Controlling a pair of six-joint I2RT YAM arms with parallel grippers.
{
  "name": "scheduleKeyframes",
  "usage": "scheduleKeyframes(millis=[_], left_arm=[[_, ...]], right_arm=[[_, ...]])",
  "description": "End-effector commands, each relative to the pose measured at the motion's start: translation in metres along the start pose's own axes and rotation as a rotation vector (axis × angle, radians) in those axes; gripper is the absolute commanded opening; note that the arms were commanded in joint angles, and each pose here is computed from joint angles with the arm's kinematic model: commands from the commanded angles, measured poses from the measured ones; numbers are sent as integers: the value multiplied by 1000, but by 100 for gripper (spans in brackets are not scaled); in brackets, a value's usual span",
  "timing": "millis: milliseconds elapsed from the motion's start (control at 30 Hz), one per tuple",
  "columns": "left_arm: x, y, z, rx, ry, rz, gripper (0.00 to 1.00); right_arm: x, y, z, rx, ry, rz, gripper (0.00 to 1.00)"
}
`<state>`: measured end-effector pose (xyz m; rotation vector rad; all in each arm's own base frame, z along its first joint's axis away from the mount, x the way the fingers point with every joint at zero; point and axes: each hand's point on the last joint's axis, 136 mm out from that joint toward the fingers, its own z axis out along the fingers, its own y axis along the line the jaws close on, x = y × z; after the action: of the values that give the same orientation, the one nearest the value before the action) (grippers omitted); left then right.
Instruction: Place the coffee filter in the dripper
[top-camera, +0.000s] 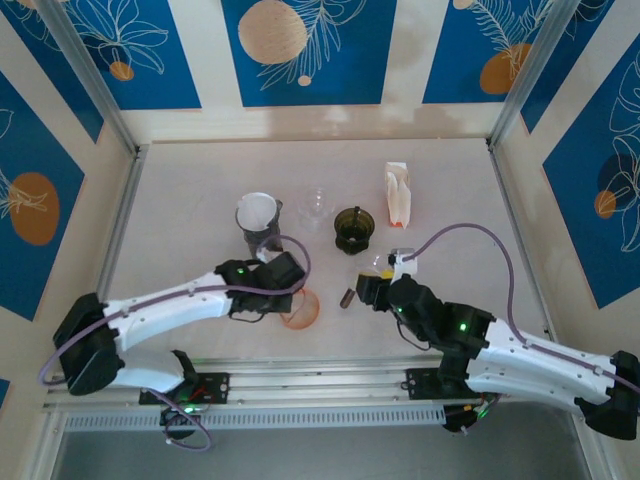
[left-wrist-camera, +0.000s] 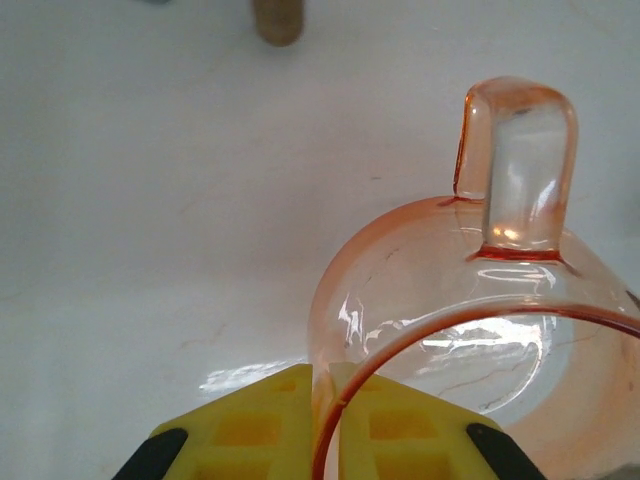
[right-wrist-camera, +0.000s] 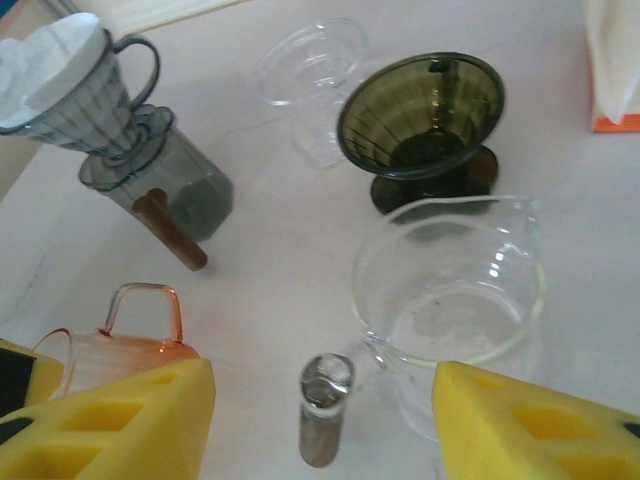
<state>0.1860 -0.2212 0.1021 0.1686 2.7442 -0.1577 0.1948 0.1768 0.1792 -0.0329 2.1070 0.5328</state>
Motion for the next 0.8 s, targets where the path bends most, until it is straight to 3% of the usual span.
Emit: scheduleKeyframes(millis=[0, 433, 767], left_arm=[[-15, -16, -4, -28, -58, 70, 12], [-7, -28, 12, -97, -34, 177, 18], [-15, -30, -5, -60, -81, 146, 41]], right_arm=[[6, -23, -4, 75, -5, 16, 60], [6, -24, -7, 69, -2, 23, 60], [7, -19, -6, 52, 7, 28, 60]])
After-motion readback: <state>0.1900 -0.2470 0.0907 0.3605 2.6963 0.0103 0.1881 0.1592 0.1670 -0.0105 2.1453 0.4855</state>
